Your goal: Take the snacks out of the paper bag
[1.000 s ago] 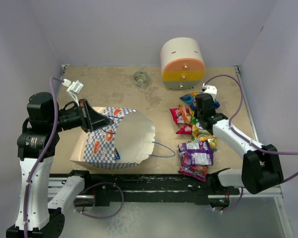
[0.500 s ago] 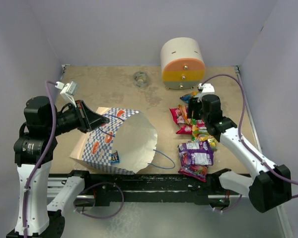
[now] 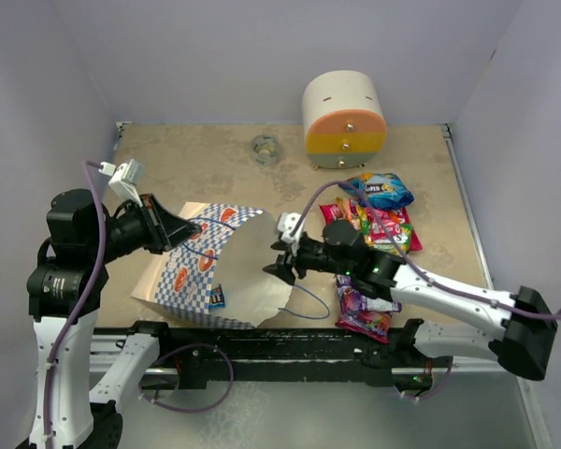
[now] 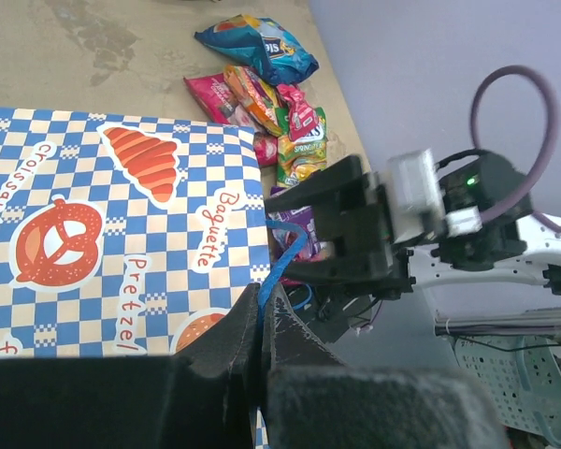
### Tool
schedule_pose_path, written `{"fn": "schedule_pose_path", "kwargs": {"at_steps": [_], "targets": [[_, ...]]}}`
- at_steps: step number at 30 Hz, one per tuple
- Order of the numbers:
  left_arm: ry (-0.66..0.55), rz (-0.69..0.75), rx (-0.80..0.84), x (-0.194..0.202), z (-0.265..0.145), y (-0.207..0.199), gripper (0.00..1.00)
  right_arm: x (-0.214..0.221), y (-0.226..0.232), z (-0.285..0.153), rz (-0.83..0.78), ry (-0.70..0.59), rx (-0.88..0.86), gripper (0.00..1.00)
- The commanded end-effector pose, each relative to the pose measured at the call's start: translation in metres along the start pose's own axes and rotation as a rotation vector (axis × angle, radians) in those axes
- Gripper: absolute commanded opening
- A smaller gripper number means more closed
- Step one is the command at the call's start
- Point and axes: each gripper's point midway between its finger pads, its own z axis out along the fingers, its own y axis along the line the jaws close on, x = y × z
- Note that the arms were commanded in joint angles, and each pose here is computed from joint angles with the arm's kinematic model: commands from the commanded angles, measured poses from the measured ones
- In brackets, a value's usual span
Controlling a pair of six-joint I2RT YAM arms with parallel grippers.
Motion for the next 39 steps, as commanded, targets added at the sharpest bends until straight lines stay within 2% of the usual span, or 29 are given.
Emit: {"fn": "schedule_pose_path", "kwargs": {"at_steps": [1,7,12,14,19,24,32,35,39], "targets": [[-0.041,0.006,0.015,-0.014,0.003,-0.005,0.0,-0.013,0.028,0.047,-0.159,-0.089,-0.107,0.57],[-0.057,0.026,0.024,-0.028,0.003,-0.013,0.0,0.012,0.049,0.122,-0.266,-0.041,-0.192,0.56],[-0.062,0.048,0.046,-0.037,0.003,-0.021,0.0,0.011,0.046,0.162,-0.284,-0.068,-0.188,0.55],[-0.063,0.048,0.064,-0.041,0.005,-0.024,0.0,0.007,0.038,0.176,-0.231,-0.097,-0.128,0.57],[-0.016,0.016,0.137,-0.049,0.02,-0.029,0.0,-0.018,-0.012,0.197,0.03,-0.227,0.192,0.63],[-0.002,0.021,0.193,-0.064,0.03,-0.037,0.0,-0.019,-0.052,0.202,0.193,-0.266,0.44,0.68],[0.018,0.036,0.233,-0.078,0.041,-0.04,0.0,-0.008,-0.129,0.165,0.269,-0.261,0.802,0.74],[0.009,0.051,0.239,-0.088,0.045,-0.042,0.0,0.007,-0.147,0.143,0.269,-0.229,0.901,0.74],[-0.02,0.087,0.26,-0.113,0.054,-0.047,0.0,0.017,-0.149,0.125,0.272,-0.209,0.928,0.75]]}}
